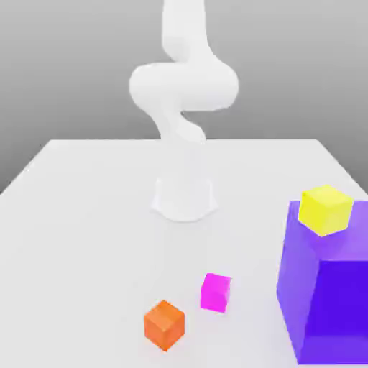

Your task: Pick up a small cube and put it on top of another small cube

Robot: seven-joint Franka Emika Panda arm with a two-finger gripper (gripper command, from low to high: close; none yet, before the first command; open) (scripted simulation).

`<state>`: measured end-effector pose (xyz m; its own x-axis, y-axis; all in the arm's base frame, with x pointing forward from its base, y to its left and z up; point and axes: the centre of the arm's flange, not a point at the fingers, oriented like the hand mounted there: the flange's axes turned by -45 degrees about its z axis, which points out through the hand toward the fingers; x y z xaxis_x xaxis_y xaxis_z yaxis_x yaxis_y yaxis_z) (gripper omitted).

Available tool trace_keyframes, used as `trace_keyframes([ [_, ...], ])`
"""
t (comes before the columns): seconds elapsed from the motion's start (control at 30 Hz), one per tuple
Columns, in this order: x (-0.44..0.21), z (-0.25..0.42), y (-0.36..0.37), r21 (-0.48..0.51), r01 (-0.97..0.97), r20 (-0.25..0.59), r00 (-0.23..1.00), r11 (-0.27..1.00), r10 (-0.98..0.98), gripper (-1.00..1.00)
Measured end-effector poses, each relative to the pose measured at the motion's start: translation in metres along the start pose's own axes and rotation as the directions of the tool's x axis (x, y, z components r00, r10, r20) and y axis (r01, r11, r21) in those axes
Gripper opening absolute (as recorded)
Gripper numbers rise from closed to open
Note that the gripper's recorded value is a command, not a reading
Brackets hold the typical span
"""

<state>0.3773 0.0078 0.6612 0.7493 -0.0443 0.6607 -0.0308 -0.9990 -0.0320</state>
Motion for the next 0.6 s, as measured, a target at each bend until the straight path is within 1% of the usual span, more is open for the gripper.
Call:
trace_keyframes([
  [0.13, -0.035, 0.102, -0.012, -0.009, -0.055, 0.144, 0.988, 0.998, 0.056, 0.00],
  [0.3, -0.106, 0.206, -0.025, -0.045, -0.116, 0.314, 0.941, 0.992, 0.124, 0.00],
  [0.47, -0.206, 0.287, -0.034, -0.109, -0.163, 0.478, 0.856, 0.981, 0.196, 0.00],
  [0.6, -0.299, 0.325, -0.039, -0.176, -0.182, 0.592, 0.765, 0.967, 0.252, 0.00],
])
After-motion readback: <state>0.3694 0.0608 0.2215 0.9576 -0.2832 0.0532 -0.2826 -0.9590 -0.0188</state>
